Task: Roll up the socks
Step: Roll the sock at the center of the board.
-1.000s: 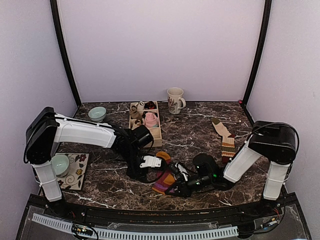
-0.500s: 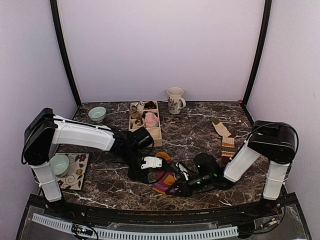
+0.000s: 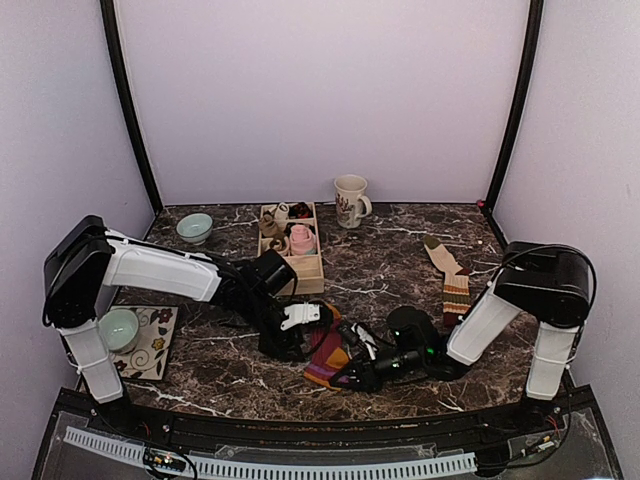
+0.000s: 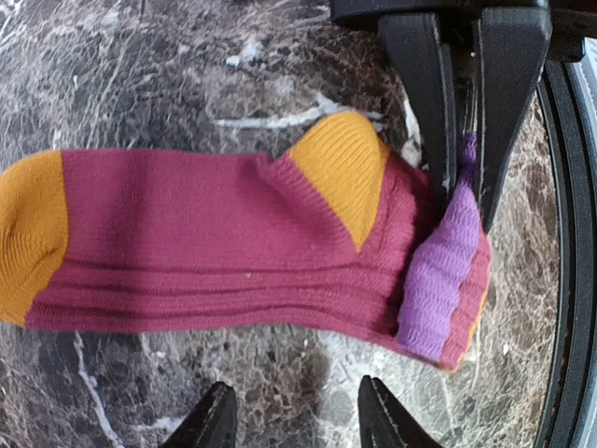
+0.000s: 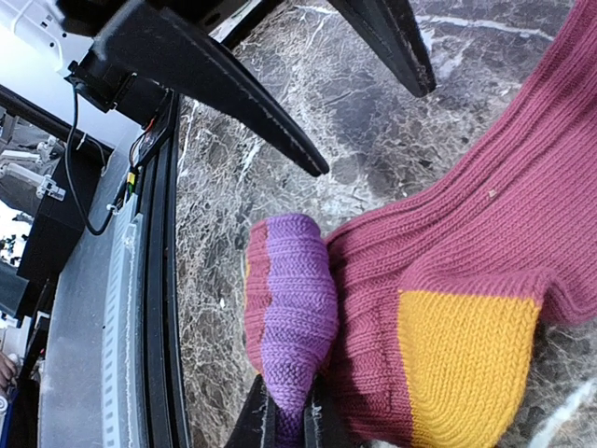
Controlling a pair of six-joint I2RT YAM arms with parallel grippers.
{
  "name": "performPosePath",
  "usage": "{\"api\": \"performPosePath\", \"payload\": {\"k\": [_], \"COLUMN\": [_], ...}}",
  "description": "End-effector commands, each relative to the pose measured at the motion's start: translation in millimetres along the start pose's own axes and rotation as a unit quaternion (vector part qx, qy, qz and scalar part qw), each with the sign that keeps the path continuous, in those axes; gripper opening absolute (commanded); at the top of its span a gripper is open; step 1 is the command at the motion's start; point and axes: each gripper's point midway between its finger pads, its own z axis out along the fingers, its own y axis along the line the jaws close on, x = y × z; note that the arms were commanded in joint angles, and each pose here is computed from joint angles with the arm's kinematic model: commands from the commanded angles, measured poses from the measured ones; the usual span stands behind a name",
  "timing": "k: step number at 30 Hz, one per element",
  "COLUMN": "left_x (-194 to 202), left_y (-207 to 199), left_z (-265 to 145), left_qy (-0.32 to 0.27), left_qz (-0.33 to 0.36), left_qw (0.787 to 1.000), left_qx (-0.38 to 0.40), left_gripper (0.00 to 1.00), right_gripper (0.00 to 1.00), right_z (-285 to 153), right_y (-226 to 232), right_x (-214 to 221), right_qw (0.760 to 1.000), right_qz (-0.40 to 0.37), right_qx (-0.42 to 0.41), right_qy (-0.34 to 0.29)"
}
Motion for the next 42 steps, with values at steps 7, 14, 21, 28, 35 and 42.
{"api": "performPosePath", "payload": {"k": [7,14,21,28,35,42], "left_x": [-7.1,-24.3,-39.0,-30.1,-18.3,-12.1], "left_y": [-19.3,-48.2,-86.5,-76.7,-61.3,-47.2], "left_z": [-23.8,-46.1,-11.9,6.6,16.5,26.7], "left_qy": [-0.038,-0.042,-0.016,-0.019,-0.005,0.006], "left_qz": [0.054,0.105,0.169,0.203,0.223,0.233], "left_qw": [0.998,0.992,0.981,0.977,0.975,0.972], "left_qx": [0.017,0.048,0.095,0.061,0.015,-0.02], "left_gripper": [0.47,0.42,0.35,0.31,0.32,0.32], "right_gripper": [0.0,0.0,0.0,0.0,0.0,0.0], "right_z": [-16.1,-20.8,-25.2,-18.0,-13.7,-13.7], "right_y": [-64.1,-63.2,-60.7,-57.6,-56.5,-53.6], "right_x": [90.8,101.6,105.8,114.2,118.6,114.6], "right_qw": [0.979,0.971,0.96,0.952,0.944,0.946], "right_qz": [0.101,0.14,0.174,0.208,0.234,0.235], "right_qx": [0.137,0.144,0.156,0.139,0.129,0.125], "right_qy": [0.115,0.132,0.156,0.178,0.193,0.188]}}
